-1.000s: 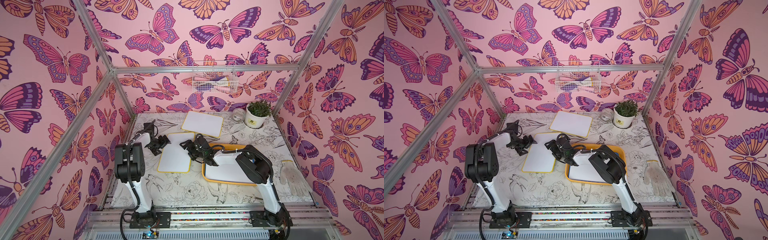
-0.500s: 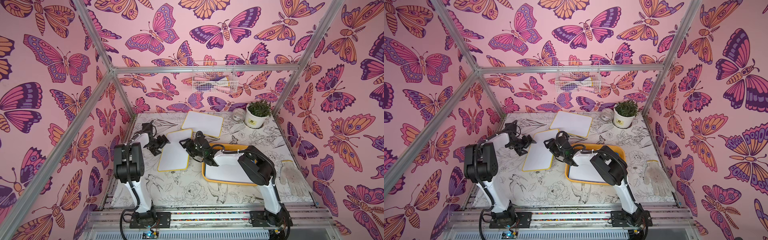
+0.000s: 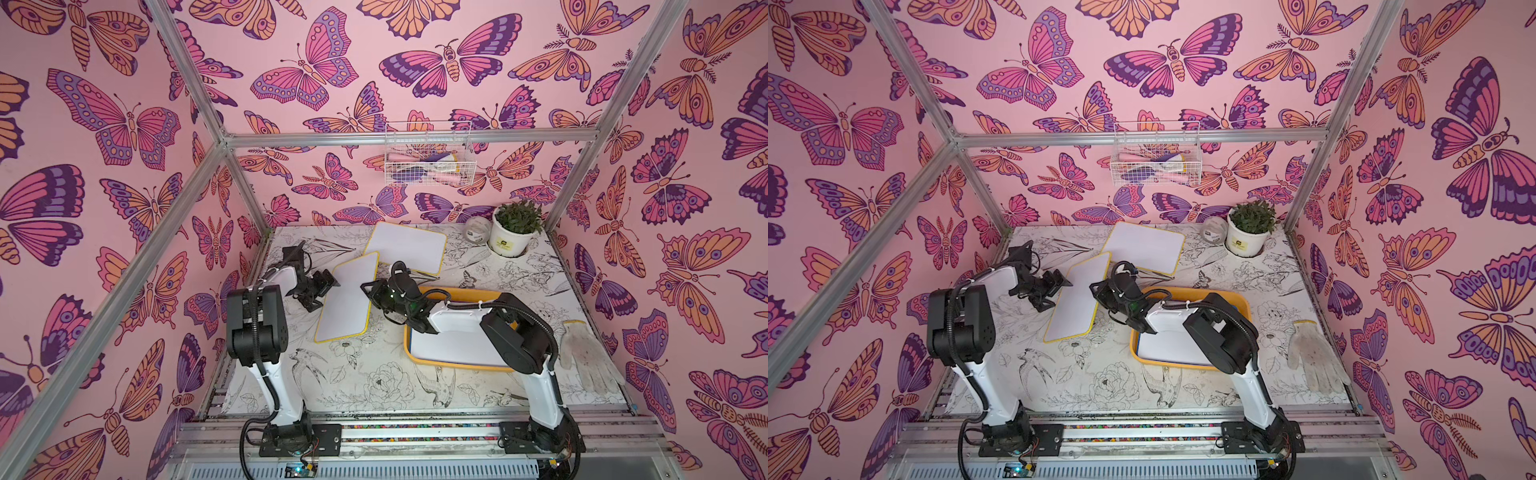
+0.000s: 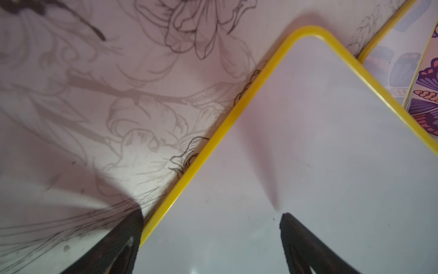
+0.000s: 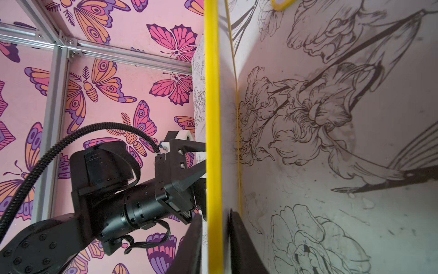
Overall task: Put the whiteboard into the storage box
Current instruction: Pick up the whiteboard at the center of the board.
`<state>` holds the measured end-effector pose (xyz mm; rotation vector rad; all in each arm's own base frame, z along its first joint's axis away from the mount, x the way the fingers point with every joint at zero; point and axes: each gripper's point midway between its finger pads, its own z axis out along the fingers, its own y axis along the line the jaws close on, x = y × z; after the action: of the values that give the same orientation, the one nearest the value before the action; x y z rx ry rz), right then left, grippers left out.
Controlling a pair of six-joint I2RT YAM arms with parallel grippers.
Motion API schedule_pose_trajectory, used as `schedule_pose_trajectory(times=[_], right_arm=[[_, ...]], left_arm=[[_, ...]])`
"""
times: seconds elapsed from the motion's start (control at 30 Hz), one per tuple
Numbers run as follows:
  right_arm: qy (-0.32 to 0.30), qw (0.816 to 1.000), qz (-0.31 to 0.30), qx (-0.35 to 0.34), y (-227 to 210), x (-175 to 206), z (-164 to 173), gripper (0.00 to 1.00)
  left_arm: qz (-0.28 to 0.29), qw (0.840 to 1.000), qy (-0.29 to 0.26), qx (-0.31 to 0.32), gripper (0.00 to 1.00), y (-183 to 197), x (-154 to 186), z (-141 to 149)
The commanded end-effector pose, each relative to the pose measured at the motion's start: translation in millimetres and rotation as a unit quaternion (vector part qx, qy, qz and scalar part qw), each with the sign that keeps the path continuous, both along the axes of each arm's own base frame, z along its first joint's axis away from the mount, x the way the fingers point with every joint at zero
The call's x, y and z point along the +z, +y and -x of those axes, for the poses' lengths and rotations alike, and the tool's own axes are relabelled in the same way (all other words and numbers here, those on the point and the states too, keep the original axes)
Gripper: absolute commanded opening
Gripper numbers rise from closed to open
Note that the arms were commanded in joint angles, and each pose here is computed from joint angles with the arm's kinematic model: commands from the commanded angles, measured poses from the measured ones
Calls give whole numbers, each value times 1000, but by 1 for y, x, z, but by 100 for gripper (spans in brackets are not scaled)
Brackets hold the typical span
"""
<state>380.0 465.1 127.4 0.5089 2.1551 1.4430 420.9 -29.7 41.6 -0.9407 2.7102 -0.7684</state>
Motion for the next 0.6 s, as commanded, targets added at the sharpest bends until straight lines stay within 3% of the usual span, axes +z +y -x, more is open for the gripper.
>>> schedule_pose_trajectory(times=[0.0, 0.3, 0.57], right_arm=[[-26, 999, -22, -3, 0, 33, 0, 19], [-6, 999, 41, 1, -10, 14, 6, 9], [-13, 998, 57, -1, -10, 20, 3, 0]], left_arm=[[7, 997, 81, 10, 93, 0, -26, 36], [10, 997, 75, 16, 93, 2, -23, 35], [9, 998, 68, 18, 93, 4, -17, 34]])
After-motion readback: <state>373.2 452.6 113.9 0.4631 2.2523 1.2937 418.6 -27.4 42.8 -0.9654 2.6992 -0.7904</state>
